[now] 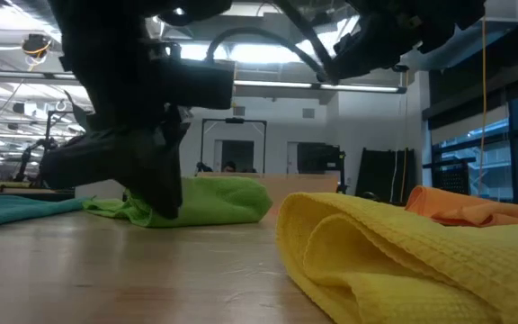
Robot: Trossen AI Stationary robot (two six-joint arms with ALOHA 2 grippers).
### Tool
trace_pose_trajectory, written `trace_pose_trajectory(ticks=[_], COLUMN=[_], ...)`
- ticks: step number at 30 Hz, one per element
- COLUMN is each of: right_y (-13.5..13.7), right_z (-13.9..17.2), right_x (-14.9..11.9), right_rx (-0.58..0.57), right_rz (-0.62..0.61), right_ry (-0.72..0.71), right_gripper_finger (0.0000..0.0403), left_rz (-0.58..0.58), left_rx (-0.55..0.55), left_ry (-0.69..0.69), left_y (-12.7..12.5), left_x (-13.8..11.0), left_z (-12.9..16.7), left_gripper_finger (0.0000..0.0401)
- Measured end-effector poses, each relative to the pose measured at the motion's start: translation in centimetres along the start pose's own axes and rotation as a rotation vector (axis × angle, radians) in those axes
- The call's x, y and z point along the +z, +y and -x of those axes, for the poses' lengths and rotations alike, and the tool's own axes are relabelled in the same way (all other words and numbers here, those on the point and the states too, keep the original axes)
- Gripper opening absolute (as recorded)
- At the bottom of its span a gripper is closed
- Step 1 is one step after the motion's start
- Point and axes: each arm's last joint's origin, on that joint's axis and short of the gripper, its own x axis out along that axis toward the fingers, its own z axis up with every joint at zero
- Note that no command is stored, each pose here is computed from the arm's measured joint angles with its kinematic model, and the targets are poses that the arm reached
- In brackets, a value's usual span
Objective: Roll microfiber towels into tight, uniform cylinder then place into a basket
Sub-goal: Roll the green microfiber cloth
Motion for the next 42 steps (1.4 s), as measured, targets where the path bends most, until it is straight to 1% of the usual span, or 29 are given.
trace_pose_trajectory(ticks=[8,14,20,22,24,29,34,37,40,42], right_y=[0.0,0.0,0.0,0.0,0.0,0.0,0.0,0.0,0.0,0.0], right_z=[0.0,0.0,0.0,0.0,0.0,0.0,0.0,0.0,0.0,0.0], right_x=[0.0,0.0,0.0,0.0,0.0,0.0,0.0,0.0,0.0,0.0], right_rx=[0.000,0.000,0.000,0.000,0.000,0.000,0.000,0.000,0.000,0.000], right_rz=[0.000,0.000,0.000,0.000,-0.001,-0.001,-0.001,-0.001,-0.001,-0.001], right_ry=[0.000,0.001,0.000,0.000,0.000,0.000,0.000,0.000,0.000,0.000], right_gripper_finger=[0.0119,0.0119,0.0119,0.0119,0.0119,0.0119,0.0119,0.0119,0.0119,0.0119], left_rz=[0.008,0.004,0.005,0.007,0.012,0.035,0.045,0.060,0.081,0.099], left_rx=[-0.001,0.019,0.029,0.015,-0.006,-0.042,-0.058,-0.084,-0.142,-0.185], left_ry=[0.003,0.035,0.045,0.056,0.072,0.101,0.110,0.104,0.108,0.084], left_y=[0.0,-0.6,-0.8,-0.7,-0.7,-0.5,-0.5,-0.1,0.4,0.7], left_x=[0.0,-0.3,-0.3,-0.3,-0.3,-0.2,-0.2,0.0,0.1,0.4], left_z=[-0.1,-1.2,-1.6,-1.7,-1.8,-2.1,-2.0,-1.4,-0.3,0.7], left_gripper_finger=[0.0081,0.0081,0.0080,0.0075,0.0061,0.0008,0.0002,0.0001,0.0000,0.0000])
